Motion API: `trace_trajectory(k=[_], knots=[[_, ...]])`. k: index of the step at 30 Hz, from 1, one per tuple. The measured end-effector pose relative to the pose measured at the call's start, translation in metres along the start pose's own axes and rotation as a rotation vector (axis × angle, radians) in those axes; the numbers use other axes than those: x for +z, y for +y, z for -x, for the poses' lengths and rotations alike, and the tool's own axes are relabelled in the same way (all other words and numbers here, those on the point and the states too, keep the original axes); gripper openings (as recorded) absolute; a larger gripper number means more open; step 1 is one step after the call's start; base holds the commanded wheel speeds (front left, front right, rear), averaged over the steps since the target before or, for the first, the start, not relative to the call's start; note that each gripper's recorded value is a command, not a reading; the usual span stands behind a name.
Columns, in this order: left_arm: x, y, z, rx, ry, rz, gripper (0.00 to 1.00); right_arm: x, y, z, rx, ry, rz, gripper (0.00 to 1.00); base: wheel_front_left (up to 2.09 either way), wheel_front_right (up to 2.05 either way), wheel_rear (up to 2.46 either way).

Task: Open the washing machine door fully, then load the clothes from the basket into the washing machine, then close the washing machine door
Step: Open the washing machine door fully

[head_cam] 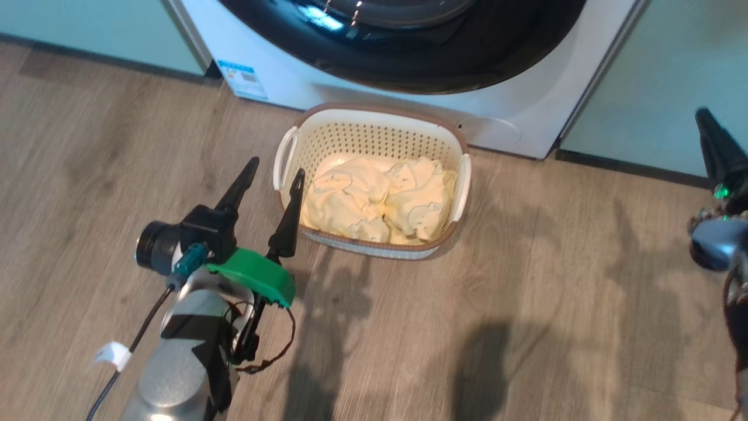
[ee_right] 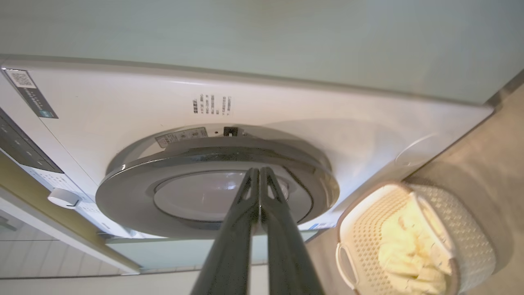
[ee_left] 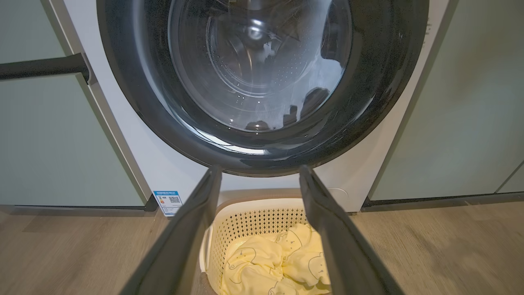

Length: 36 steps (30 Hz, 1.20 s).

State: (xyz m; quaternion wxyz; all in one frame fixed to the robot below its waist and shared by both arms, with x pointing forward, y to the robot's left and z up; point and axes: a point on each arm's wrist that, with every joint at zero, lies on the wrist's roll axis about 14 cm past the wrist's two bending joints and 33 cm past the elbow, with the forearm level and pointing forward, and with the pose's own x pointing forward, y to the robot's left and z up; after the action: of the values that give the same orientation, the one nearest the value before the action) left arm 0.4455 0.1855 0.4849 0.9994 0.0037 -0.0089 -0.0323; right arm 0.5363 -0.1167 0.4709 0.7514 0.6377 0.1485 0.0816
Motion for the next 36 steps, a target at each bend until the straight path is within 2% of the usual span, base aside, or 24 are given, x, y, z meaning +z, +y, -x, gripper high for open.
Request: trace_trajectory(k=[6, 12, 21, 36], knots=[[-0.003, 0.005, -0.004, 0.014, 0.004, -0.003, 1.0, -0.021, 0.011, -0.025, 0.053, 0.171, -0.174, 0.0, 0.0, 0.0, 0.0], [-0.014, 0.004, -0.005, 0.012, 0.03, 0.001, 1.0, -0.031, 0.027, -0.048, 0.108, 0.28, -0.248, 0.0, 0.0, 0.0, 0.0], [-0.02, 0.01, -0.016, 0.026, 0.036, 0.006, 1.0, -0.034, 0.064, -0.095, 0.178, 0.356, -0.247, 0.0, 0.0, 0.0, 0.0], [-0.028, 0.014, -0.021, 0.04, 0.051, 0.03, 1.0, -0.051, 0.085, -0.152, 0.161, 0.433, -0.233, 0.0, 0.0, 0.0, 0.0]])
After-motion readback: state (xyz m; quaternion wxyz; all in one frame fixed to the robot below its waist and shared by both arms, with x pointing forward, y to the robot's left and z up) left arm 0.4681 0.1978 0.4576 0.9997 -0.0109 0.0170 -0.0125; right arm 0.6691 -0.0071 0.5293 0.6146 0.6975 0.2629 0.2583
